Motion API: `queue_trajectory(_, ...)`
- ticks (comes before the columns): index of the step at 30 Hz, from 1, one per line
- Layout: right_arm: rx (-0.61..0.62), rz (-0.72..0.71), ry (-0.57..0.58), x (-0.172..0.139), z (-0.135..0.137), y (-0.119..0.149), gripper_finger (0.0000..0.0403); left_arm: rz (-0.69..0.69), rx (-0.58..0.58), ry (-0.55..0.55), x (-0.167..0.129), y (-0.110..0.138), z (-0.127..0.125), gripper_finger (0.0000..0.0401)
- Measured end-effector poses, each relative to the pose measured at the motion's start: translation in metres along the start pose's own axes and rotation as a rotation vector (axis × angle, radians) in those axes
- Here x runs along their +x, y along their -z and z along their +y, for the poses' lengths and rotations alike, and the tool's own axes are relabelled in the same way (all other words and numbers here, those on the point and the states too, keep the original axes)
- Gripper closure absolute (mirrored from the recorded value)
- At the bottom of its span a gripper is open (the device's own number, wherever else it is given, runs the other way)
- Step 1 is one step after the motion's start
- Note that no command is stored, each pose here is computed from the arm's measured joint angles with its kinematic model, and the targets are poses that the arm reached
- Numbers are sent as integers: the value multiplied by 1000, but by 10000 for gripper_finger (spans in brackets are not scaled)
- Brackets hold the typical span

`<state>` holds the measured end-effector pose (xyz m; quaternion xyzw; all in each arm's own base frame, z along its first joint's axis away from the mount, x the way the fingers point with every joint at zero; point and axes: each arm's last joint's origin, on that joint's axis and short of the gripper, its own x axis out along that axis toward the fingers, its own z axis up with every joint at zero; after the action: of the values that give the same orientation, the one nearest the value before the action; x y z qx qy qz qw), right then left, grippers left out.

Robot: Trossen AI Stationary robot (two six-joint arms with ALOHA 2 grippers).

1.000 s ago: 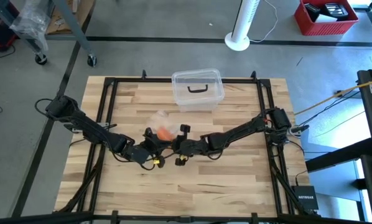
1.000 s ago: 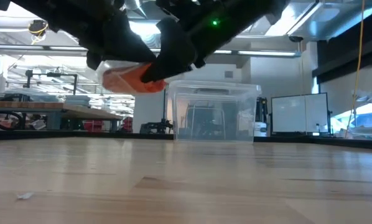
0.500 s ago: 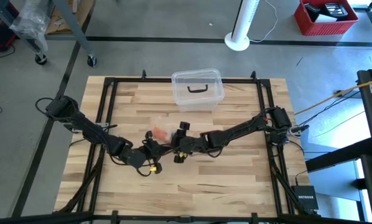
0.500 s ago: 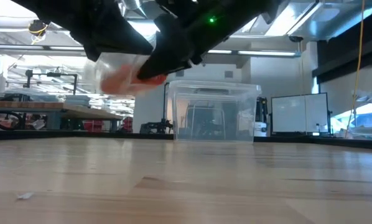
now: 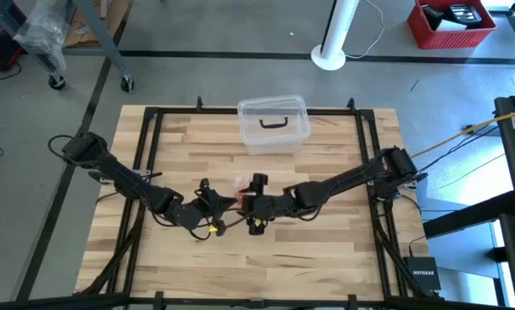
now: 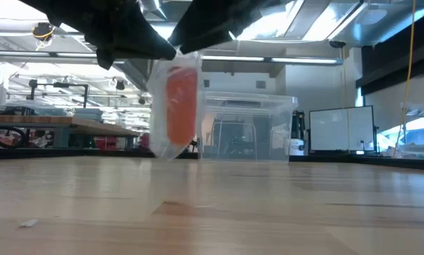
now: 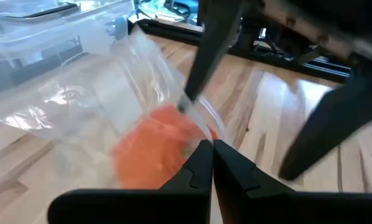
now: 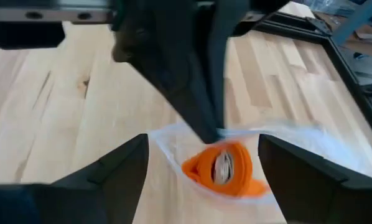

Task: Roll bandage
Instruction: Close the transparent zip bag

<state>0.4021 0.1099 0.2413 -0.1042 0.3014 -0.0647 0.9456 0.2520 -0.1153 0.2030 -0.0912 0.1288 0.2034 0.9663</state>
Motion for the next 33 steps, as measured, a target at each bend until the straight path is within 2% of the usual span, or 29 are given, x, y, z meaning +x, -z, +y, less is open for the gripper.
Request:
queue_trajectory(5, -9, 6, -63, -21, -2, -8, 100, 7, 24, 15, -3, 2, -3, 401)
queue_trajectory(12, -114, 56, -85, -77, -9, -12, 100, 20, 43, 67, -6, 3, -6, 401)
queue_trajectory(15, -158, 109, -70, -81, -21, 4, 100, 36, 41, 156, -8, -4, -10, 401)
queue_trajectory(19, -141, 122, -172, -73, -34, 33, 100, 112, 21, 321, -18, -24, -13, 401)
queue_trajectory(22, -85, 35, -272, -61, -36, 52, 100, 172, 7, 349, -27, -32, -8, 401)
queue_trajectory(26, -25, -205, -363, -51, -30, 67, 100, 174, -15, 351, -35, -41, -1, 401)
queue_trajectory(29, 8, -369, -371, -48, -26, 72, 100, 161, -19, 355, -36, -44, 1, 401)
queue_trajectory(33, 44, -446, -355, -44, -27, 70, 100, 155, -26, 351, -37, -47, 3, 401)
